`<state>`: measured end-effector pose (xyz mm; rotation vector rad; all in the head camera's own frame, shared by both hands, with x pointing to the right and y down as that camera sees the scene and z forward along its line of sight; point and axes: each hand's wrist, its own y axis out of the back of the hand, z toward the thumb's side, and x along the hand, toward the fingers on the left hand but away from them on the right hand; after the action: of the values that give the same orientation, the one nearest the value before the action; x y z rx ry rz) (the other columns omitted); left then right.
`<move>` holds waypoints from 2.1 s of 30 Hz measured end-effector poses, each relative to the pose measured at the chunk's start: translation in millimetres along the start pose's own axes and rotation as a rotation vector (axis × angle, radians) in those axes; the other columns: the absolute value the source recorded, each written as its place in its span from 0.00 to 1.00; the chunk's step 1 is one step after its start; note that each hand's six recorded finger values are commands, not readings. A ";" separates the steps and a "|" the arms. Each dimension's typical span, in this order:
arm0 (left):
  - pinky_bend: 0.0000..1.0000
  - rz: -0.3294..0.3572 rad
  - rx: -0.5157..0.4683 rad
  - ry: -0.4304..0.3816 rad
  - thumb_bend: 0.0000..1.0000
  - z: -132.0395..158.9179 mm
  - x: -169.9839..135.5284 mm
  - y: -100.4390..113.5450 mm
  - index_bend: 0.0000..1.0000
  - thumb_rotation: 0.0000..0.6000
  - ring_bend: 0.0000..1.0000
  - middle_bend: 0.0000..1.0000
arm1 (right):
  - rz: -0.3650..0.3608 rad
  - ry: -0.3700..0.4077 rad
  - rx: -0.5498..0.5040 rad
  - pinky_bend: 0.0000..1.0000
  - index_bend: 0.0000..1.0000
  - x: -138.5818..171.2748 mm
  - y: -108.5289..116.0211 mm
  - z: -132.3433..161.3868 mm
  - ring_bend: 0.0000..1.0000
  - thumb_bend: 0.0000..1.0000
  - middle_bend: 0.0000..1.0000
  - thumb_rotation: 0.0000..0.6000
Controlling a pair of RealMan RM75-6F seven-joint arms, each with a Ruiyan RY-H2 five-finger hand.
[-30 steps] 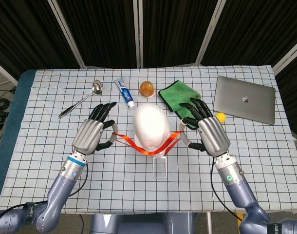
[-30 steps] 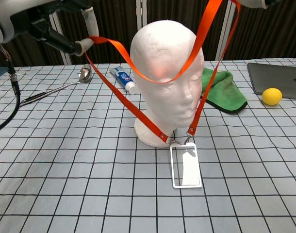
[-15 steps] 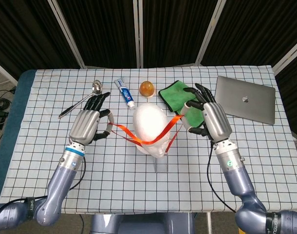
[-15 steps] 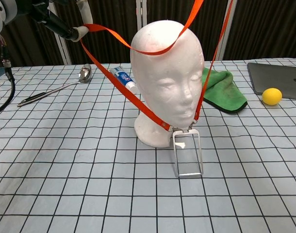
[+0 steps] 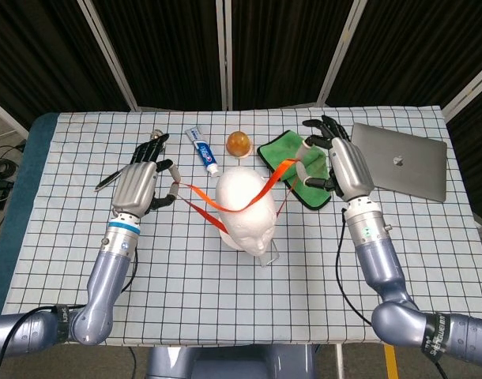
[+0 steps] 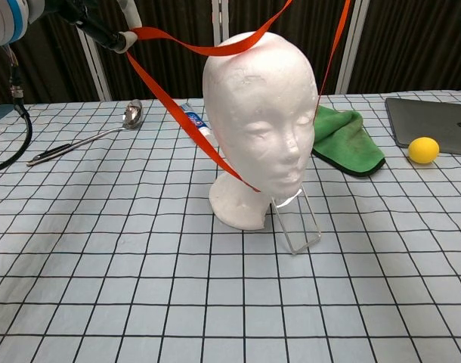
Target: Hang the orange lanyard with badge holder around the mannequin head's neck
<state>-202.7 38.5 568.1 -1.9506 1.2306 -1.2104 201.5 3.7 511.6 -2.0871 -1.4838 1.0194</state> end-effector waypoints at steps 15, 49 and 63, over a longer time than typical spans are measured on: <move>0.00 -0.004 0.014 0.107 0.56 -16.6 17.9 -11.2 0.65 1.00 0.00 0.00 | -0.031 -0.119 0.049 0.00 0.72 -35.1 -8.0 -4.2 0.00 0.41 0.18 1.00; 0.00 0.067 0.039 0.003 0.00 -61.0 -14.1 22.2 0.00 1.00 0.00 0.00 | -0.133 -0.130 0.396 0.00 0.22 6.1 45.2 -70.1 0.00 0.53 0.00 1.00; 0.00 0.044 0.183 0.047 0.00 -132.7 -107.9 30.9 0.00 1.00 0.00 0.00 | 0.104 -0.157 0.530 0.00 0.21 118.0 39.9 -168.0 0.00 0.71 0.10 1.00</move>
<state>-353.4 124.7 560.7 -1.7635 1.1376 -1.3044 373.0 114.8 556.6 -1.7437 -1.0247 1.4581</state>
